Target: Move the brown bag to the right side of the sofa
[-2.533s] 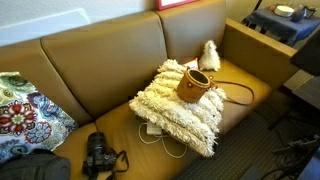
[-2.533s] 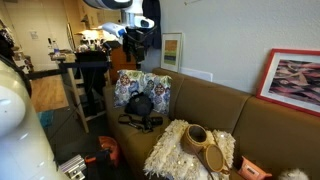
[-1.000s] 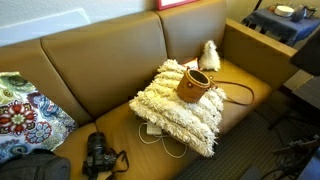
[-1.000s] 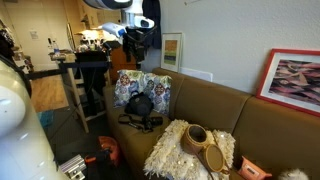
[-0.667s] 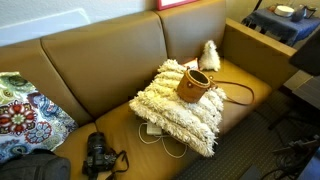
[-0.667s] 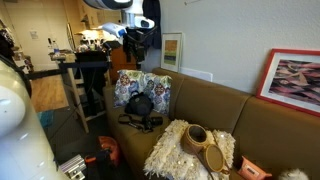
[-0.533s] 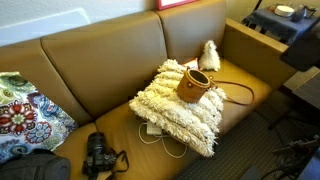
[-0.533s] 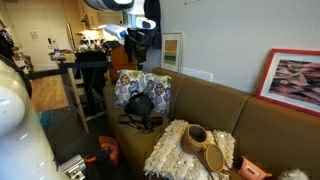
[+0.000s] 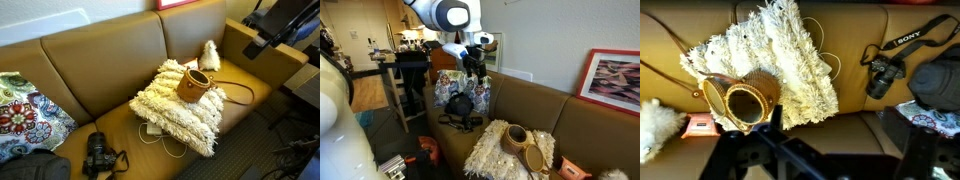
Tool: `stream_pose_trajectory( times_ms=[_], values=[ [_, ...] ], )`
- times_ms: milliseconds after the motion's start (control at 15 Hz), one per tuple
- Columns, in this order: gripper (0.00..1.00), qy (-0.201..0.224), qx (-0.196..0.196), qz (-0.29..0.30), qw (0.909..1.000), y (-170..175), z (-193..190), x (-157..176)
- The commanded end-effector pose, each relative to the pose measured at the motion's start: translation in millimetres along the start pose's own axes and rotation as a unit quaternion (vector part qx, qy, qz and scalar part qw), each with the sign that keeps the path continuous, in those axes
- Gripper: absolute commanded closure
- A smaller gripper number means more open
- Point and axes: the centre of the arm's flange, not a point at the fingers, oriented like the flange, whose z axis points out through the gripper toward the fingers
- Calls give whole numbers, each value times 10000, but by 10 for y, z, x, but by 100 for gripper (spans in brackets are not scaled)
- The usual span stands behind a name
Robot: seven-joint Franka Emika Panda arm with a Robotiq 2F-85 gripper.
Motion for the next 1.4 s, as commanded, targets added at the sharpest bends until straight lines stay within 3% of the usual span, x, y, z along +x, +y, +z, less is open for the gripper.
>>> stream_pose_trajectory(
  times_ms=[0,333,600,933,1333],
  values=[
    [0,39,-178,-186,9997,533,484,226],
    [0,-141,-282,-480,9984,1475,937,666],
    [0,-198,-146,-1050,9942,2000,1192,954],
    [0,-467,368,-1491,9870,2225,1836,1126],
    [0,-894,1075,-2124,9671,2143,2602,1106]
  ],
)
